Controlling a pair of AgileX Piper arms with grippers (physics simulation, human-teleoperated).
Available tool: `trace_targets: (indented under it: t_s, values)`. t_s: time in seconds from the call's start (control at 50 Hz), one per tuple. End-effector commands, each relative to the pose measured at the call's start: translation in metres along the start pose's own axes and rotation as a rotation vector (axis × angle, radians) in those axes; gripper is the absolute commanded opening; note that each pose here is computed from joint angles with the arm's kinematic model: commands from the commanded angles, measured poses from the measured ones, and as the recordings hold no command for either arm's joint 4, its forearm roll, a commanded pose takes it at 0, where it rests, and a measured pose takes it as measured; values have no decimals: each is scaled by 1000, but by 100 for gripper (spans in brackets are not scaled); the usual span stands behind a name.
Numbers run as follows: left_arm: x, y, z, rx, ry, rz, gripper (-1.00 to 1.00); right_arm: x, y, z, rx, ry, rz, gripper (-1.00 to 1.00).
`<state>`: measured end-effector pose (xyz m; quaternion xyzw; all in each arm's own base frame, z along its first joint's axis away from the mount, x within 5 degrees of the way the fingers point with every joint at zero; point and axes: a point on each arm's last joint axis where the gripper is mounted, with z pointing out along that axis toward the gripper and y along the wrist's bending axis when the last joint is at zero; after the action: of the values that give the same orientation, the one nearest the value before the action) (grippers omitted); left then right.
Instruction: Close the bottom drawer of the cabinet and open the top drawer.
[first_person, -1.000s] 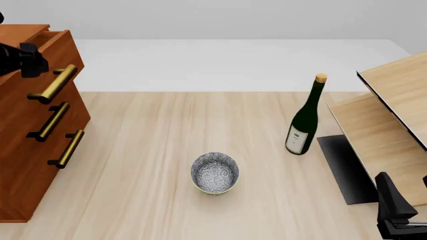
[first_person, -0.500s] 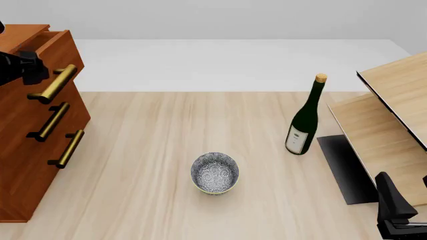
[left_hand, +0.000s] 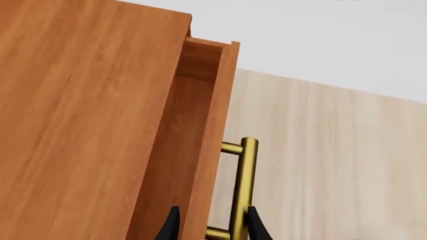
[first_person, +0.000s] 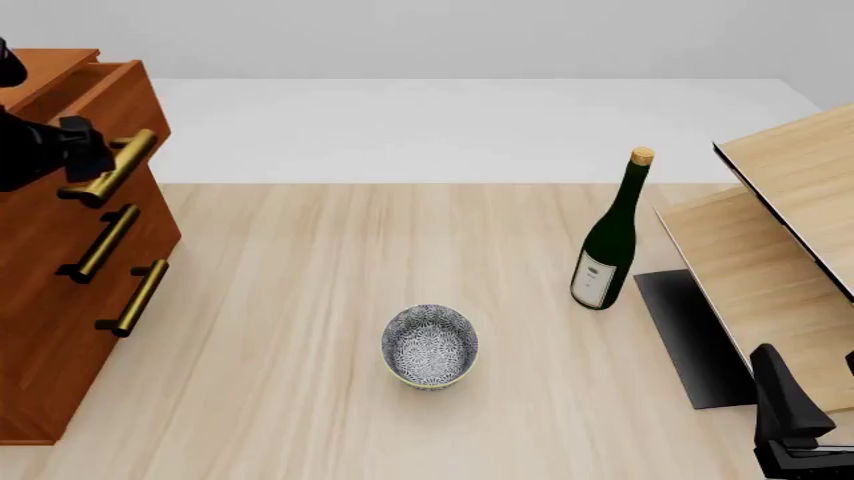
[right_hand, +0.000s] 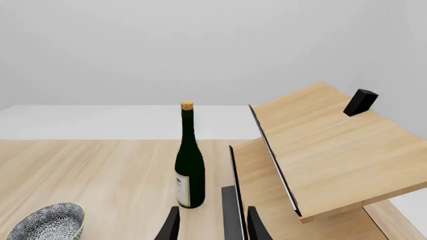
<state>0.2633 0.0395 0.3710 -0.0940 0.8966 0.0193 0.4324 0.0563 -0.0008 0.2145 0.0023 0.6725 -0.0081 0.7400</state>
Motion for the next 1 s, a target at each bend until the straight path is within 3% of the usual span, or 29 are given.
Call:
trace_targets:
  t_s: [0.02, 1.0]
  values:
    - [4, -8, 2, 22, 14, -16, 100, 0, 0, 0, 0, 0, 0, 100]
    - [14, -44, 14, 121, 48, 7, 100, 0, 0, 0, 0, 1, 2, 100]
